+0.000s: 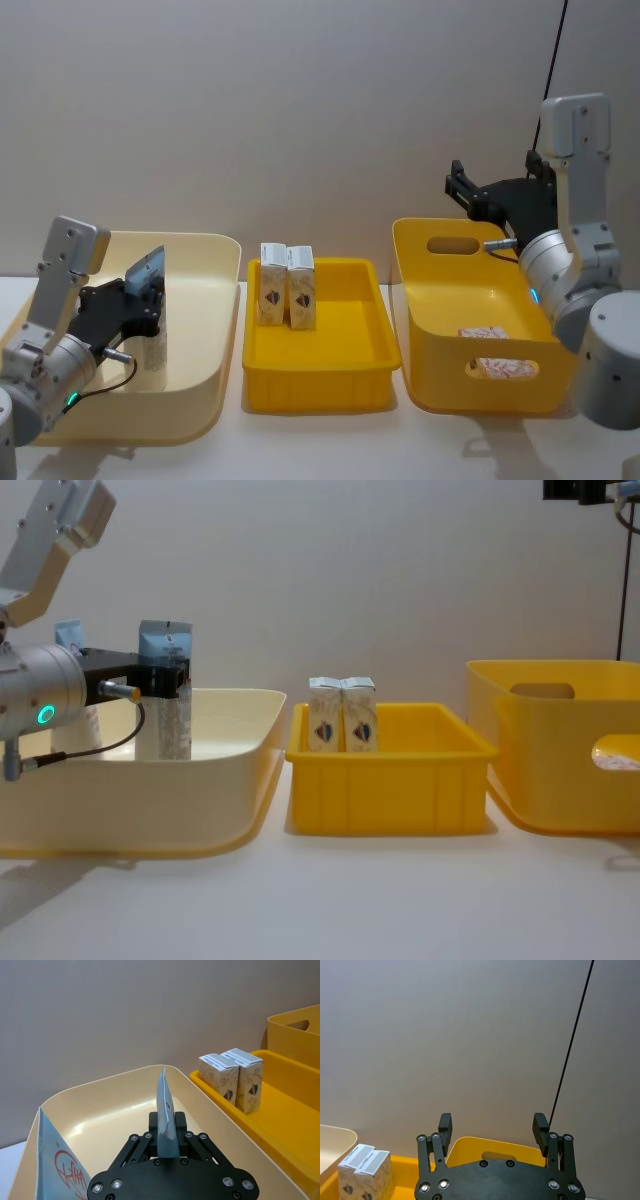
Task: Bimanual collaborative sorting of washing and personal care products
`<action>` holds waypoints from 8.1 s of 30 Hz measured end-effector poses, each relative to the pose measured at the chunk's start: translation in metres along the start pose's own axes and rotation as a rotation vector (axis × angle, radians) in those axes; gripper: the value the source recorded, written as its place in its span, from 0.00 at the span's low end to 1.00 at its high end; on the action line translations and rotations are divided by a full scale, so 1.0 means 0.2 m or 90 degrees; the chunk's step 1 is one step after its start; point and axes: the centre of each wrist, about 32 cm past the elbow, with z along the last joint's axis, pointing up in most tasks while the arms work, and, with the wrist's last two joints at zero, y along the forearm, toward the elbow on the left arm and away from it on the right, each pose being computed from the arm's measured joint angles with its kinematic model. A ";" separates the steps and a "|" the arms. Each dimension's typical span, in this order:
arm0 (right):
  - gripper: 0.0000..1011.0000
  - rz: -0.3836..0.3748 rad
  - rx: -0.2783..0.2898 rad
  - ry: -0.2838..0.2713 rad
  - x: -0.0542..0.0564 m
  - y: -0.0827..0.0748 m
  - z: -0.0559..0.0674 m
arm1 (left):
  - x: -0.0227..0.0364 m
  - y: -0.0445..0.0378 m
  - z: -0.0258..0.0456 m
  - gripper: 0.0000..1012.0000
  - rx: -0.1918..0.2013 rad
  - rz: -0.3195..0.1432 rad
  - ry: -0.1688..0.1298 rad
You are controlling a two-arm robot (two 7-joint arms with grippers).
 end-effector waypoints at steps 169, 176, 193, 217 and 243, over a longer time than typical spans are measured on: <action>0.99 0.448 -0.109 -0.067 -0.47 0.45 0.12 | 0.082 -0.227 0.365 0.18 -0.277 -0.131 0.118; 0.99 0.449 -0.109 -0.070 -0.50 0.48 0.11 | 0.071 -0.215 0.350 0.18 -0.271 -0.133 0.126; 0.99 0.472 -0.114 -0.103 -0.59 0.55 0.10 | 0.054 -0.210 0.330 0.18 -0.265 -0.140 0.135; 0.69 0.481 -0.115 -0.118 -0.66 0.60 0.09 | 0.054 -0.206 0.321 0.18 -0.265 -0.140 0.134; 0.57 0.483 -0.114 -0.121 -0.67 0.60 0.09 | 0.054 -0.205 0.321 0.18 -0.266 -0.140 0.132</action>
